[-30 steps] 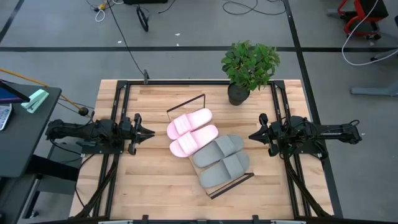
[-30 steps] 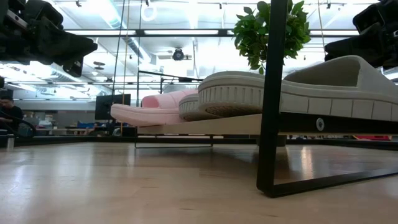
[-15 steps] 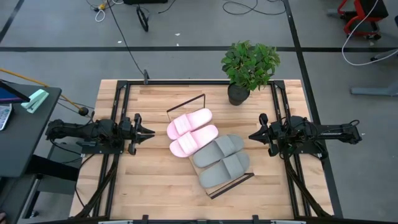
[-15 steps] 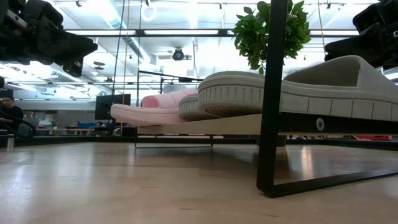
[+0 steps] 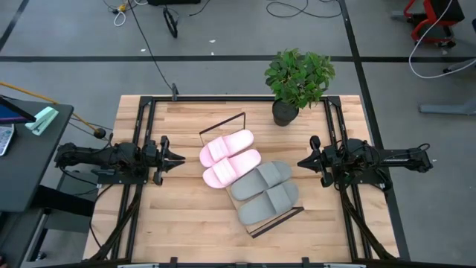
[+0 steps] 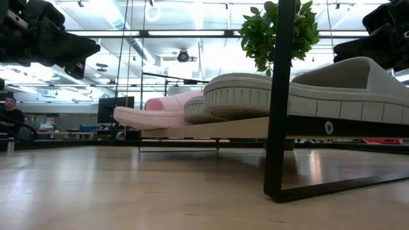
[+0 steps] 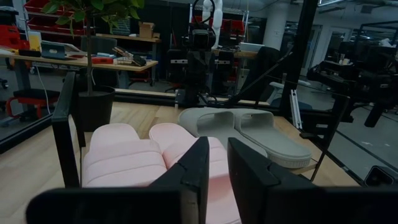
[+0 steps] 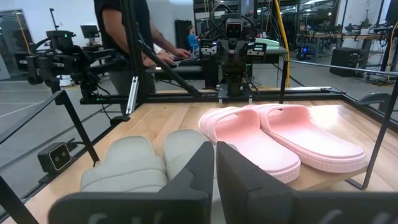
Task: Pick and place slides into the shelf
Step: Return to home position
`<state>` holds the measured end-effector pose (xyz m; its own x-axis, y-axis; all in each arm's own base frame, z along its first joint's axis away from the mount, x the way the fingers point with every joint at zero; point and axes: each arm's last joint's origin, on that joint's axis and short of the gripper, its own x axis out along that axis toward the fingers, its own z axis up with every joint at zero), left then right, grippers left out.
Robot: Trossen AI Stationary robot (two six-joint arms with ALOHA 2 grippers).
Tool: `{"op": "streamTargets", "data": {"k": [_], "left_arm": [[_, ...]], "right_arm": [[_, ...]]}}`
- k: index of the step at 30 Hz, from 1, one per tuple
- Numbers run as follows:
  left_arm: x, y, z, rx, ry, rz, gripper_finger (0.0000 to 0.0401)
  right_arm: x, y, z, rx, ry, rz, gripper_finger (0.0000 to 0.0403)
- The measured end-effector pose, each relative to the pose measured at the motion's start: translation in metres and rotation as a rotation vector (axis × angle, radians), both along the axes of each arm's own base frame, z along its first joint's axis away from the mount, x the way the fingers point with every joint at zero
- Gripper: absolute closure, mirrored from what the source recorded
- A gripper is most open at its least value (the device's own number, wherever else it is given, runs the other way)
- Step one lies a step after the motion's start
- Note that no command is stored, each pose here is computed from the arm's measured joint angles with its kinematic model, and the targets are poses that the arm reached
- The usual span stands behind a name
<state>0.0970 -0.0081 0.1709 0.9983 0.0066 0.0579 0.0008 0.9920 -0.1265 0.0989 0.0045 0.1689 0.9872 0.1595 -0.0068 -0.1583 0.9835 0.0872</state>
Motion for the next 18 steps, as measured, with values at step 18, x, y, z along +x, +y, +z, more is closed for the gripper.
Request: {"op": "streamTargets", "data": {"k": [18], "left_arm": [[0.0, 0.0, 0.0, 0.0, 0.0, 0.0, 0.0343]], "right_arm": [[0.0, 0.0, 0.0, 0.0, 0.0, 0.0, 0.038]]}}
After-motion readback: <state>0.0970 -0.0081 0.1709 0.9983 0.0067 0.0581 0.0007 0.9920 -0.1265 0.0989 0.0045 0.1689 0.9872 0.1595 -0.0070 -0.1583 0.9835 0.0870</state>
